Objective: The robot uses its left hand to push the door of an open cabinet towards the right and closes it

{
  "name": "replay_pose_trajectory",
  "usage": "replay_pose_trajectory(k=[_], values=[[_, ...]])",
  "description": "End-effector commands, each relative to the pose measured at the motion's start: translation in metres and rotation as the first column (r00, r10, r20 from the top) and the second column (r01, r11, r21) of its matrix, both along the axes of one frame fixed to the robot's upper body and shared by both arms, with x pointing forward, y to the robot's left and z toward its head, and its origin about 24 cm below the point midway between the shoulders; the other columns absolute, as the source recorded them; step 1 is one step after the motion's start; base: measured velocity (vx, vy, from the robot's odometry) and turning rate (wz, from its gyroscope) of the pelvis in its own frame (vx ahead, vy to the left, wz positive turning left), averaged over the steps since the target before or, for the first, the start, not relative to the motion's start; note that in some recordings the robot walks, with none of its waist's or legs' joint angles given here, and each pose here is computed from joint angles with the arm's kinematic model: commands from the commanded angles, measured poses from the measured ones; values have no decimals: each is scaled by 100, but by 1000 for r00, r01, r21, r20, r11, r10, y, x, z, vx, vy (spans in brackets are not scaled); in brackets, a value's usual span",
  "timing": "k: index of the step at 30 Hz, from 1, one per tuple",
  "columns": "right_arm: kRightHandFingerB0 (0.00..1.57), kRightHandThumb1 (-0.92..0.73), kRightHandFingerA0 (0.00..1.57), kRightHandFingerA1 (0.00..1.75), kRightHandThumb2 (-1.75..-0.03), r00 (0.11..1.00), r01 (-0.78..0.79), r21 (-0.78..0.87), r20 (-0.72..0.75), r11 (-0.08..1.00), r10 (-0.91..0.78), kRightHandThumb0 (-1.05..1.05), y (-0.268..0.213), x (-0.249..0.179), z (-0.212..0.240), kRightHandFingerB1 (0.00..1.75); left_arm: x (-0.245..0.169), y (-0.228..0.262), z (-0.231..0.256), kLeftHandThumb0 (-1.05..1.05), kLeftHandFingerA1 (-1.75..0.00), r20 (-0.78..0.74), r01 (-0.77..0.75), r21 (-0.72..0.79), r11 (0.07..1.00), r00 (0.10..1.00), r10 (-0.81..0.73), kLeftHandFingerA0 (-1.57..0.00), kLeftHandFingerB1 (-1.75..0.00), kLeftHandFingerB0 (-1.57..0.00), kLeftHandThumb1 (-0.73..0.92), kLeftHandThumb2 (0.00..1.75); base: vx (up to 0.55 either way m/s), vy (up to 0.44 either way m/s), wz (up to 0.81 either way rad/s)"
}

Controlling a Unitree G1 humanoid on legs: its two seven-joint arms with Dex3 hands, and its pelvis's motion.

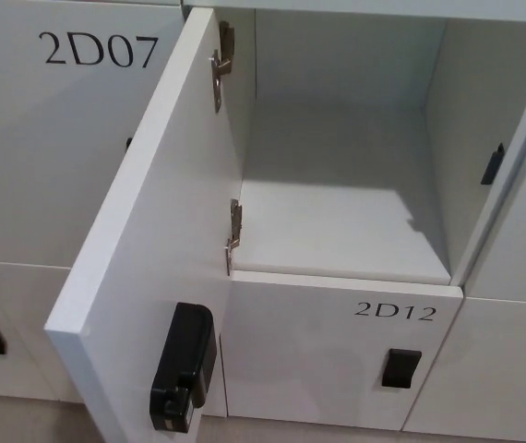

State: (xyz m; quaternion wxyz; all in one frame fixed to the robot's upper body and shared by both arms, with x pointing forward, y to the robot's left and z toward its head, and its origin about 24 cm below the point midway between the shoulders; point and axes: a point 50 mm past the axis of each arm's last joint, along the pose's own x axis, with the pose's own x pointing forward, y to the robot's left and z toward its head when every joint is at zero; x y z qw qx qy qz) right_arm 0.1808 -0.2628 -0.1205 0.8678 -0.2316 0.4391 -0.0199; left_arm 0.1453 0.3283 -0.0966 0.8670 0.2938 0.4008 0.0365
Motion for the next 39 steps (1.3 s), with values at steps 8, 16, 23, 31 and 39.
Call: replay_pose_trajectory(k=[8, 16, 23, 31, 39], values=[[31, -85, 35, 37, -65, 999, -12, -35, 36, 999, 13, -50, -8, 4, 5, 33, 5, 10, 11, -68, -40, 87, 22, 30, 999, 996, -24, -34, -30, -28, 89, 68, 0, 0, 0], [31, -85, 36, 38, -65, 999, 25, -31, 37, 999, -24, -48, -9, -3, 2, 33, 0, 6, 7, -66, -39, 104, 12, 21, 1000, 995, -14, -38, -31, -32, 88, 67, 0, 0, 0], [31, -85, 37, 37, -65, 999, 24, -27, 31, 999, -24, -51, -9, -5, 1, 33, 40, 1, 29, -69, -40, 273, 52, 26, 998, 960, -57, -34, -30, -27, 89, 67, 0, 0, 0], [31, -84, 36, 37, -65, 999, 15, -35, 31, 999, -14, -49, -9, 0, 3, 33, 114, -23, 81, -64, -34, 442, 238, 106, 965, 858, -260, -25, -30, -21, 89, 67, 0, 0, 0], [30, -85, 36, 38, -65, 999, 14, -30, 34, 999, -13, -48, -10, 0, 3, 33, 149, -61, 116, -57, -36, 544, 354, 191, 915, 738, -399, -31, -32, -26, 87, 65, 0, 0, 0]])
